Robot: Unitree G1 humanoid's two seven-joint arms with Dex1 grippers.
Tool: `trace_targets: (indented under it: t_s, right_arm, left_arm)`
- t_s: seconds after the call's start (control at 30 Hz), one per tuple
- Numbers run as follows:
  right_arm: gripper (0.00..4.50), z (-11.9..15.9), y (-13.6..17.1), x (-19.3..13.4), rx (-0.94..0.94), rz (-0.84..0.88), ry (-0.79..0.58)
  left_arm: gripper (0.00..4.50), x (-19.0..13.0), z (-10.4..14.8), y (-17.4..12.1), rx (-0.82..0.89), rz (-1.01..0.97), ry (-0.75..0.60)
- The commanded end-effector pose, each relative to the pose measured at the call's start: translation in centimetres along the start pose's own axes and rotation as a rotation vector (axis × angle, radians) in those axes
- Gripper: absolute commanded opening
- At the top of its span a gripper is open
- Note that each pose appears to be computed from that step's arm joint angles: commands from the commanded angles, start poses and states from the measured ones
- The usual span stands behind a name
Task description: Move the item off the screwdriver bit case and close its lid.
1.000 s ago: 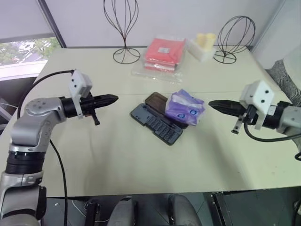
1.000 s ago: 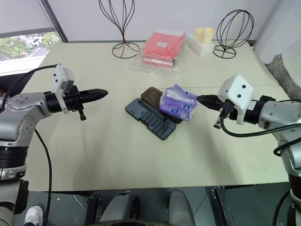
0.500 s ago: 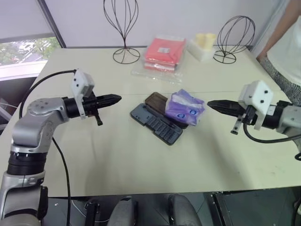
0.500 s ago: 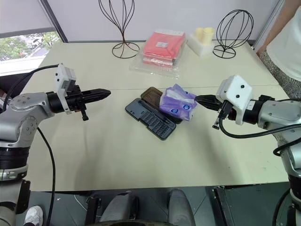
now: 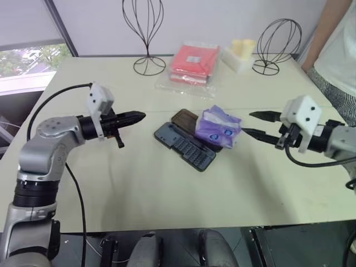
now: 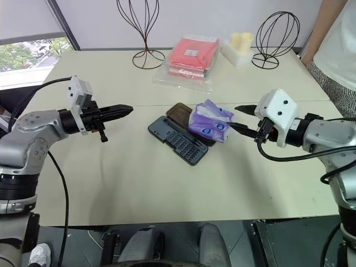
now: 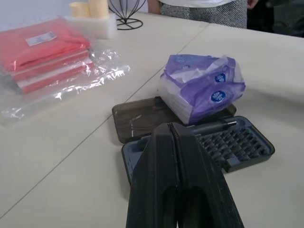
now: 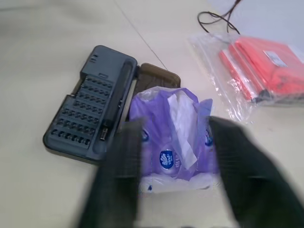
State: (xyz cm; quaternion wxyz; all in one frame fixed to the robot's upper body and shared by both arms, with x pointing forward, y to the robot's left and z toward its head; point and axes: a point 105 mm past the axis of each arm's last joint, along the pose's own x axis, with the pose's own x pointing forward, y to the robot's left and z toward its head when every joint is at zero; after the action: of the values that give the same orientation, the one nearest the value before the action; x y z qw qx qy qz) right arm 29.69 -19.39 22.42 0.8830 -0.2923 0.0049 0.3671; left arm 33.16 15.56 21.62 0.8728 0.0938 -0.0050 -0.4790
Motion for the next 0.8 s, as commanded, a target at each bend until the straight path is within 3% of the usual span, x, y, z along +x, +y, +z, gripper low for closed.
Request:
trace_targets:
  t_s: [0.03, 0.33, 0.73, 0.8]
  right_arm:
    - [4.47, 0.4, -0.7, 0.8, 0.005, -0.042, -0.038]
    - [4.47, -2.5, -1.9, 6.0, 0.313, -0.129, -0.072]
    - [4.47, -7.7, -0.1, 8.7, 0.295, -0.106, 0.114]
    - [3.66, -7.8, -0.2, 8.7, 0.295, -0.110, 0.115]
  left_arm:
    - [0.00, 0.3, 1.0, -0.3, 0.045, -0.007, -0.026]
    - [0.00, 0.7, 0.6, -0.5, 0.041, 0.001, -0.027]
    - [0.00, 0.2, 0.4, -0.6, 0.055, 0.049, -0.019]
    - [0.00, 0.2, 0.4, -0.6, 0.056, 0.054, -0.020]
